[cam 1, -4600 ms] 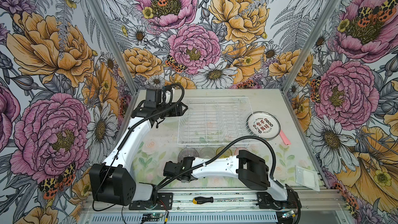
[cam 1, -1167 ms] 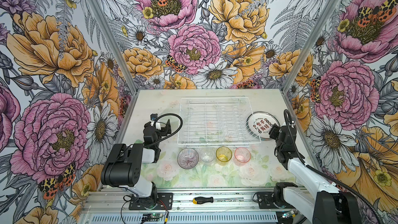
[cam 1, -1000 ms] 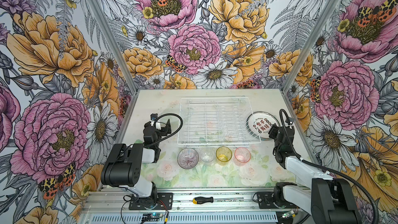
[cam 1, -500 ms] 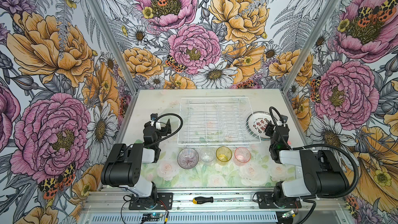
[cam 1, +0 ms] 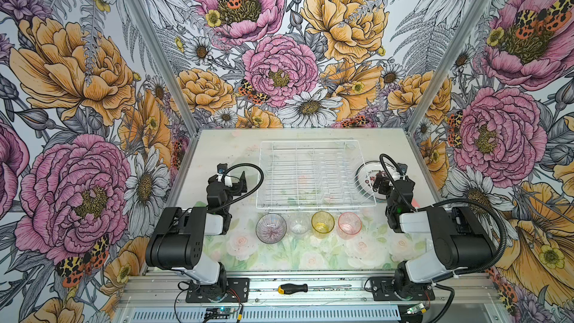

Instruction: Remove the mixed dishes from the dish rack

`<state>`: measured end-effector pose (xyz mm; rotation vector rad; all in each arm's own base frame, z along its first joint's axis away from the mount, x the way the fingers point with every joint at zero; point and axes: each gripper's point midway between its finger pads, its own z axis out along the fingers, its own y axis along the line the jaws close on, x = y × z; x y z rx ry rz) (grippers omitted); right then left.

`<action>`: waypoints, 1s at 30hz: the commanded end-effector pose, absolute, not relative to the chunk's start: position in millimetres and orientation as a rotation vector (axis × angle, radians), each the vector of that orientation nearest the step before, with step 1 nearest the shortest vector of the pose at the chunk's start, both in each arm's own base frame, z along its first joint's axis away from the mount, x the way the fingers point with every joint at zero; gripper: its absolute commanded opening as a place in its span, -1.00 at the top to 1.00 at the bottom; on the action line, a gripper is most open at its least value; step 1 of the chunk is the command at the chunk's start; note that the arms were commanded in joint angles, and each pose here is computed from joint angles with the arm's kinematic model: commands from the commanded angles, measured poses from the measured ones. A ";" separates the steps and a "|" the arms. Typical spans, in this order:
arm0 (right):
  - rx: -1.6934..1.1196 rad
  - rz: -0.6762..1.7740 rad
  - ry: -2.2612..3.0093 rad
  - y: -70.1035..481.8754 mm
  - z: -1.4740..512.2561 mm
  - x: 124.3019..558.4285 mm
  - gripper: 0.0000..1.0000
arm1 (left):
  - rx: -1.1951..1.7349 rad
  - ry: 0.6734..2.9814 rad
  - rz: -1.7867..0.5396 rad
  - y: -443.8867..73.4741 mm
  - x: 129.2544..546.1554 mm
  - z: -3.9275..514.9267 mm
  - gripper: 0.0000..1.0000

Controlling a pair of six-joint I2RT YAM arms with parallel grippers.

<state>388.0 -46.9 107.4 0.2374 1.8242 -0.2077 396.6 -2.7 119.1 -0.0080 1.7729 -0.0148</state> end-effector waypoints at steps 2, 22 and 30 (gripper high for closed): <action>0.233 -0.214 1.796 -46.0 116.2 393.3 -0.99 | 0.004 1.743 -0.017 -1.3 403.2 130.6 -0.97; 0.228 -0.214 1.793 -45.6 116.3 393.3 -0.99 | 0.003 1.746 -0.017 -1.0 403.3 129.9 -0.98; 0.228 -0.215 1.795 -45.5 116.0 393.3 -0.99 | 0.004 1.748 -0.025 -1.5 404.0 129.9 -0.98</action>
